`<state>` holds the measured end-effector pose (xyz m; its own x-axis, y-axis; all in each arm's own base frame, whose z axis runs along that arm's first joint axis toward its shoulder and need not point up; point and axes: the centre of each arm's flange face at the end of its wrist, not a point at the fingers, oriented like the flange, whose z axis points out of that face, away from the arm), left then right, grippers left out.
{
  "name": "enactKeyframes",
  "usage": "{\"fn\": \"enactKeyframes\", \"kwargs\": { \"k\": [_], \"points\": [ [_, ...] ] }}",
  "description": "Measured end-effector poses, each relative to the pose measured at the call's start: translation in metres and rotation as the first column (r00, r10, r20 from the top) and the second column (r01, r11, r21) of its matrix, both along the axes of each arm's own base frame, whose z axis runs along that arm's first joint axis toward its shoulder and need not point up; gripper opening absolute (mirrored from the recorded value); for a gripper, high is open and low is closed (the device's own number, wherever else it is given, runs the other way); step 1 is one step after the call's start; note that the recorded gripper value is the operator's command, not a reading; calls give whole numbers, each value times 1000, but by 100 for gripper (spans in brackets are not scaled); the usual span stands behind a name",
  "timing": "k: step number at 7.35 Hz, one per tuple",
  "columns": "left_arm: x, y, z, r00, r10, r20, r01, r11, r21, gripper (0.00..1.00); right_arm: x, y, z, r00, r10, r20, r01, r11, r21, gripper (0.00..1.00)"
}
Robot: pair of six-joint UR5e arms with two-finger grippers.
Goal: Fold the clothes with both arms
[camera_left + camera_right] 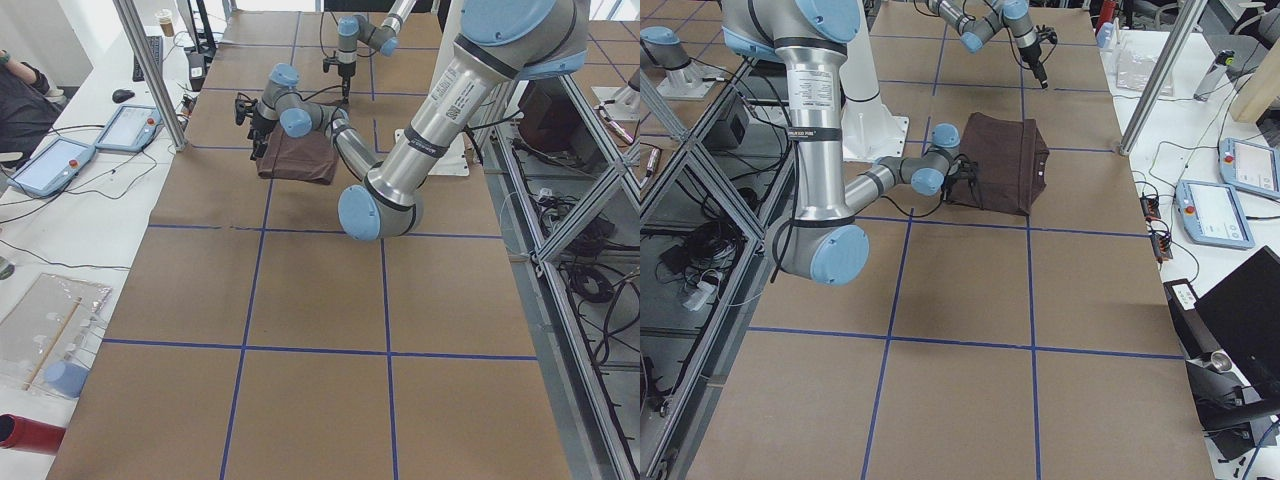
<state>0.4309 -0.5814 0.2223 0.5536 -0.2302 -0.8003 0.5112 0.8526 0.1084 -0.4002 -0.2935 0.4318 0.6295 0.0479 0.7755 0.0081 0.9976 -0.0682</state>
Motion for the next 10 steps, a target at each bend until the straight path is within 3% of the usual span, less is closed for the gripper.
{"fn": "enactKeyframes", "kwargs": {
  "k": [1,2,4,5,7,9,10],
  "points": [
    [2,7,-5,1000,-2,-11,2,1000,-10,100,17,52,6,997,-77,-18,76,997,-21,56],
    [7,18,-10,1000,4,-22,-4,1000,-18,100,22,90,3,990,-137,-21,136,990,-45,100],
    [14,34,-14,999,18,-42,-19,999,-33,100,20,124,-10,983,-186,-4,185,981,-62,100],
    [20,50,-11,997,40,-61,-44,997,-66,100,19,119,-23,986,-163,20,164,985,-47,100],
    [55,125,-7,990,77,-115,-101,971,-218,92,21,61,-70,993,-17,121,17,1000,2,100],
    [111,205,0,987,73,-141,-121,920,-373,82,44,-1,-112,969,133,207,-145,989,43,100],
    [134,228,7,989,63,-132,-113,903,-415,76,50,-16,-125,959,165,232,-182,982,53,100]
  ]
}}
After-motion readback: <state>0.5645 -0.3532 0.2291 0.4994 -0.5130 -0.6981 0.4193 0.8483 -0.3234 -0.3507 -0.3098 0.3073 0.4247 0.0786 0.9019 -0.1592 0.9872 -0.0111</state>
